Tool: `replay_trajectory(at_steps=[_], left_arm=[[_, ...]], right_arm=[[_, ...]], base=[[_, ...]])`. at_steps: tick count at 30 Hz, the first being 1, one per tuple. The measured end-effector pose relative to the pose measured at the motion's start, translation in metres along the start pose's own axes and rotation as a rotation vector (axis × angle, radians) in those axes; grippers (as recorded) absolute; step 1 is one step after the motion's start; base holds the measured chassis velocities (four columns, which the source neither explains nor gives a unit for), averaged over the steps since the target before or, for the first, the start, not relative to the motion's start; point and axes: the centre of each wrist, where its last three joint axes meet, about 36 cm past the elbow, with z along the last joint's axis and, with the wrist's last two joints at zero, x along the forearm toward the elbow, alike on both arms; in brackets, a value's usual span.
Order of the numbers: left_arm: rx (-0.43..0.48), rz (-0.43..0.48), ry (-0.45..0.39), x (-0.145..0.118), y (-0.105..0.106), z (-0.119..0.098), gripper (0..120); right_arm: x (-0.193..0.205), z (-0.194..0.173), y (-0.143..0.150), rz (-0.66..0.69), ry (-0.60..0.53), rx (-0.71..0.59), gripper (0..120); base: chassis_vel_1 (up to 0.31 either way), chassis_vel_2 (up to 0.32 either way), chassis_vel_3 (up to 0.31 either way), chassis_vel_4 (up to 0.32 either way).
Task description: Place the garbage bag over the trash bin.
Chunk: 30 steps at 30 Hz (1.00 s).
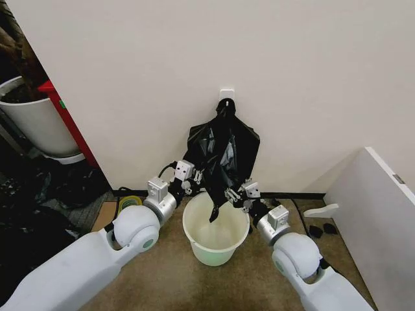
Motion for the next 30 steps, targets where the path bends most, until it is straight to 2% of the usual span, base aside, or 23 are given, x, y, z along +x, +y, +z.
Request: replay_trajectory(at_steps=[4, 5, 6, 10, 16, 23, 26, 30], left_arm=[[-0.002, 0.007, 0.0, 0.002, -0.001, -0.001, 0], [-0.002, 0.007, 0.0, 0.002, -0.001, -0.001, 0], [0.0, 0.008, 0.003, 0.003, -0.002, 0.0, 0], [0.002, 0.009, 0.007, 0.004, -0.003, 0.002, 0], [0.005, -0.001, 0.0, 0.003, 0.0, 0.001, 0], [0.049, -0.081, 0.021, 0.011, 0.017, 0.015, 3], [0.073, -0.117, 0.026, 0.021, 0.024, 0.024, 16], [0.094, -0.123, -0.005, 0.033, 0.023, 0.023, 31]], right_arm=[[-0.007, 0.001, -0.001, 0.006, 0.009, 0.006, 18], [-0.007, 0.001, -0.001, 0.006, 0.009, 0.006, 18], [-0.007, 0.001, -0.002, 0.009, 0.011, 0.007, 11], [-0.006, 0.002, -0.002, 0.008, 0.02, 0.009, 0], [-0.004, 0.002, -0.001, 0.003, 0.023, -0.015, 0], [0.018, -0.026, -0.004, 0.025, -0.061, -0.149, 0], [0.033, -0.039, -0.002, 0.024, -0.097, -0.168, 0], [0.042, -0.053, 0.002, 0.017, -0.134, -0.16, 0]], base=[[0.0, 0.0, 0.0, 0.0], [0.0, 0.0, 0.0, 0.0], [0.0, 0.0, 0.0, 0.0], [0.0, 0.0, 0.0, 0.0], [0.0, 0.0, 0.0, 0.0], [0.0, 0.0, 0.0, 0.0], [0.0, 0.0, 0.0, 0.0], [0.0, 0.0, 0.0, 0.0]])
